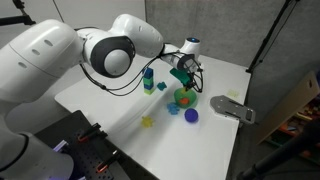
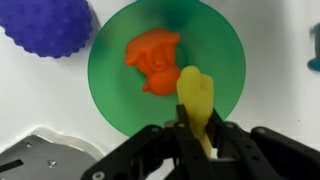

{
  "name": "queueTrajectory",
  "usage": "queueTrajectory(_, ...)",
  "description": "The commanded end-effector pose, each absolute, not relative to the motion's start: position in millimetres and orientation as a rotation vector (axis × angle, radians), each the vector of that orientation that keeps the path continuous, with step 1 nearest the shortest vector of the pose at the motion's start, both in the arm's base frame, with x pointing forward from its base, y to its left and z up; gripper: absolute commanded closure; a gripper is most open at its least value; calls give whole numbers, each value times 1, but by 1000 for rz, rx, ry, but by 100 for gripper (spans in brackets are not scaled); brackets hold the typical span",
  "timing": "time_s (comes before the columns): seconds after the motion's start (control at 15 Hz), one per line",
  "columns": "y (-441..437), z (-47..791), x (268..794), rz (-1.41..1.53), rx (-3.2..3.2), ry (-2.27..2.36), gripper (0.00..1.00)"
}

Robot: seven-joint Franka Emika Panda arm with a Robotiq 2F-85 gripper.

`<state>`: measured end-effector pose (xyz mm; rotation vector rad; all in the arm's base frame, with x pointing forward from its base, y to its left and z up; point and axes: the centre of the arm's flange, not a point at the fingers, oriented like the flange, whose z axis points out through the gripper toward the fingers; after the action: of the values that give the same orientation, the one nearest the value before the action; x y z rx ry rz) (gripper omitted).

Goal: Pick up the yellow toy from the green bowl and put it on the table

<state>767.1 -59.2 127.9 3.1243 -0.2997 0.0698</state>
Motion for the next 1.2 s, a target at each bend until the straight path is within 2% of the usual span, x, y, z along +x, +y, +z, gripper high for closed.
queueTrajectory(0.0, -52, 175, 774, 108, 3095, -312, 93)
queueTrajectory(0.6, 20, 276, 768, 308, 3103, -116, 93)
queueTrajectory(1.13, 51, 290, 717, 169, 3131, 25, 93)
